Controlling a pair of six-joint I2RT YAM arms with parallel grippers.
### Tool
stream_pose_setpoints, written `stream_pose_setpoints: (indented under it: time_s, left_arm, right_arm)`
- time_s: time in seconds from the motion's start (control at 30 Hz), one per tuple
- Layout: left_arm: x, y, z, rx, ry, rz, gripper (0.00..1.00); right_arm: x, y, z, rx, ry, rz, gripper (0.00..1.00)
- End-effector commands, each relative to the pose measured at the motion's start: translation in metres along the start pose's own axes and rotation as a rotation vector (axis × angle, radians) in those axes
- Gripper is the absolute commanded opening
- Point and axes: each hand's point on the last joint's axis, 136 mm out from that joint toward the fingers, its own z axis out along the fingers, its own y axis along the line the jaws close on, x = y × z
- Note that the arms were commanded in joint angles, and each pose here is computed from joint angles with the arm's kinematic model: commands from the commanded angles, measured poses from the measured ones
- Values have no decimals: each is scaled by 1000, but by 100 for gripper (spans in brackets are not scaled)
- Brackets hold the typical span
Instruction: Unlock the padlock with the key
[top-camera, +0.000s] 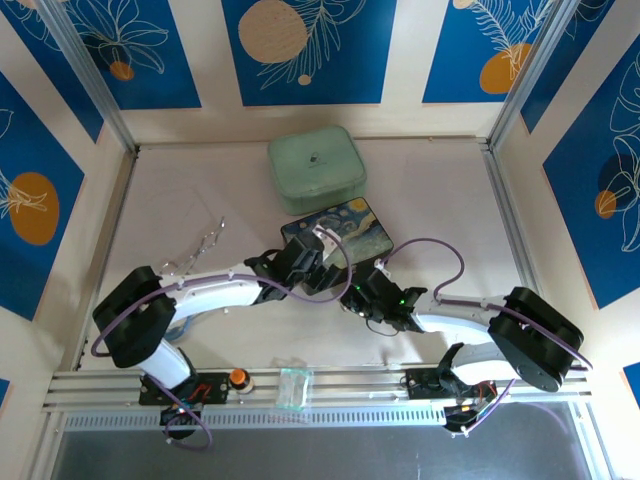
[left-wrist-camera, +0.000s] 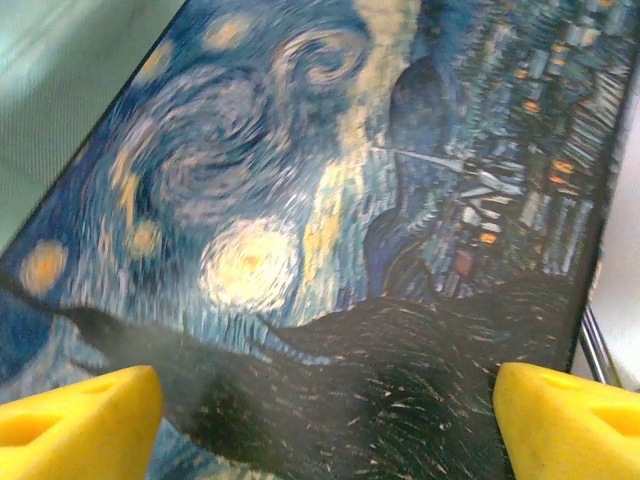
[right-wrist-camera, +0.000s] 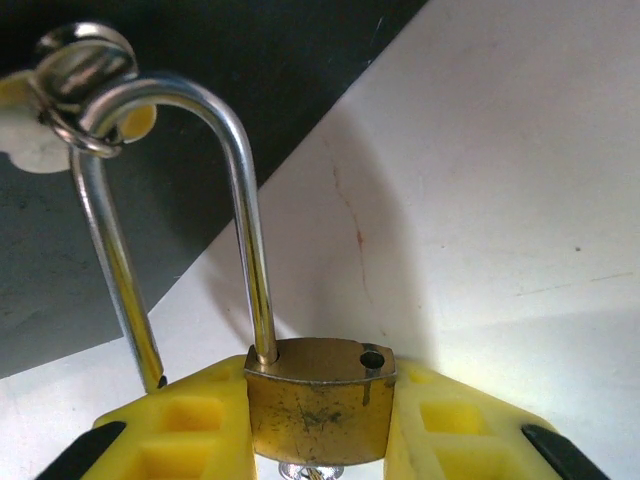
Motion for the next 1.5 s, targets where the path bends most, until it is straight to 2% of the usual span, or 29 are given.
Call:
stream_pose_setpoints:
  time_s: [0.0,0.07,0.17,0.33,0.47,0.53,0.6,0.67,0.83,1.03,1.1,1.17,1.47]
  left_arm:
    - [-7,-18,0,90,6,270,89]
    - [2,-29,5,132,44,324,88]
    - [19,-30,14,97,120,397,87]
    - [40,-30,19,81,195,423,84]
    - [38,-39,17,131,140,364,84]
    - [41,-37,19,111,185,382,82]
    - [50,-36,25,97,217,412,76]
    - [59,-37,29,89,244,438,64]
    - [75,-36,26,74,297,467,63]
    - [84,-45,25,109,295,486,58]
    - [87,-46,25,119,299,491,58]
    - [90,-49,24,135,293,511,52]
    - [106,-51,23,156,316,550,49]
  right_arm:
    - [0,-51,6,173,-22,-16,26]
    - [-1,-53,6,172,-25,-9,26]
    - [-2,-52,6,166,-31,0,26]
    - [-5,-49,10,124,-56,68,26]
    - [-8,-49,13,103,-64,112,26]
    - [-8,-51,13,107,-63,116,26]
    - [-8,-54,13,106,-63,128,26]
    - [-9,-59,13,105,-72,152,26]
    - [-16,-56,17,70,-85,205,26]
    - [-32,-42,25,7,-114,302,26]
    - [-37,-40,25,-13,-131,322,26]
    - [-43,-35,22,-33,-149,317,26]
    - [-60,-37,11,-82,-190,390,25]
